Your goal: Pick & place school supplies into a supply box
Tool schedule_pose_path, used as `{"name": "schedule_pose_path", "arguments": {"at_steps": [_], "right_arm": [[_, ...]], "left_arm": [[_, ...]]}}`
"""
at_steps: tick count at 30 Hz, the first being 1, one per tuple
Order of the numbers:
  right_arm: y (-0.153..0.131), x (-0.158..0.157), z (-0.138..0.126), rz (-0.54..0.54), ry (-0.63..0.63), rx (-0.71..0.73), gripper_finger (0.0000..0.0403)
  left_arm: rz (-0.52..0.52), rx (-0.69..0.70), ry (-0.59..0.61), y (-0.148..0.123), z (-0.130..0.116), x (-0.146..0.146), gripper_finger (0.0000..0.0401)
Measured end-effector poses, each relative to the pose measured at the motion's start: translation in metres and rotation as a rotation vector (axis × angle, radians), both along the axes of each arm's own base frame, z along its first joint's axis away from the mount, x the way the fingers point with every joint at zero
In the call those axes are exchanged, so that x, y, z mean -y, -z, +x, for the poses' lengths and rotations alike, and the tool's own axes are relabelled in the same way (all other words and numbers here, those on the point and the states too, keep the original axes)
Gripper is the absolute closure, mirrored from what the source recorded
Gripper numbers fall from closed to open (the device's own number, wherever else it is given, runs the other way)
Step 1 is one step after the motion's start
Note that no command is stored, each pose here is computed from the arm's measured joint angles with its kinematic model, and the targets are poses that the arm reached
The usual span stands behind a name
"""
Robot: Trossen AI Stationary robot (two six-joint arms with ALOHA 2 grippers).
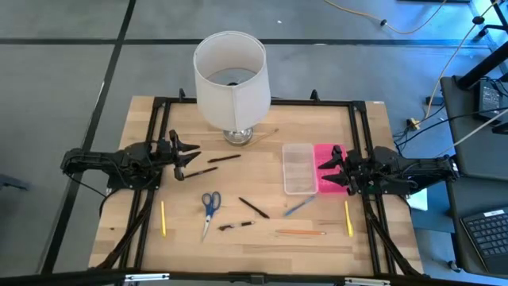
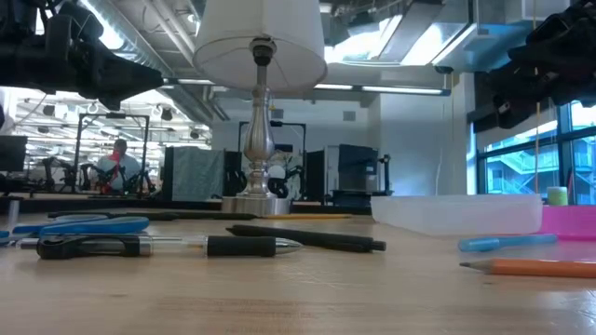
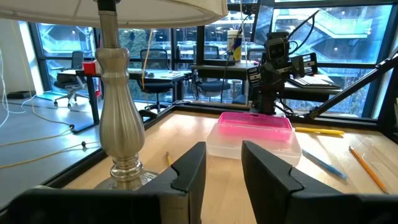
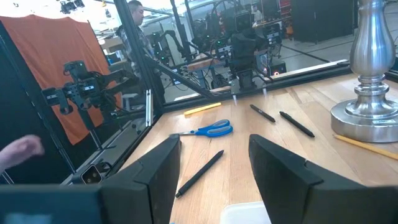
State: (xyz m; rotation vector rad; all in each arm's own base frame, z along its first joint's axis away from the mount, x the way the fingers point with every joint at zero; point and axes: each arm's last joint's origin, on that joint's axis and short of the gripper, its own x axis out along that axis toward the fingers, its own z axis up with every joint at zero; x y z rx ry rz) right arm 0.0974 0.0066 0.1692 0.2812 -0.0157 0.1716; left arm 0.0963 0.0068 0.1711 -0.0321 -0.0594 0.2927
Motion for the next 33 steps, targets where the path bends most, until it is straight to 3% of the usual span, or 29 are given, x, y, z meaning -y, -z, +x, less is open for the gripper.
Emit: {"name": "schedule_pose_path", "arguments": {"at_steps": [10,13,17,21,25,28,33], "right_arm": [[0.0,0.002,0.0,0.062,0.056,-0.008,0.0208],[0.001,0.002,0.0,0.138,0.053,-0.026,0.0208],[0.001,0.001,0.0,0.173,0.047,-0.032,0.0208],[-0.001,0.001,0.0,0.322,0.037,-0.041,0.0208],[-0.001,0.001,-0.001,0.359,0.025,-0.085,0.0208],[-0.012,0.002,-0.003,0.359,0.065,-0.153,0.0209],[-0.057,0.002,-0.004,0.327,0.088,-0.206,0.0214]], "left_arm": [[0.0,0.0,0.0,0.0,0.0,0.0,0.0303],[0.002,0.0,-0.001,0.0,0.0,0.0,0.0303],[0.114,-0.035,-0.02,0.0,0.0,0.0,0.0303],[0.256,-0.079,-0.028,0.0,0.0,0.0,0.0303],[0.288,-0.088,-0.029,0.0,0.0,0.0,0.0303],[0.269,-0.083,-0.028,0.0,0.0,0.0,0.0303],[0.259,-0.079,-0.028,0.0,0.0,0.0,0.0303]]}}
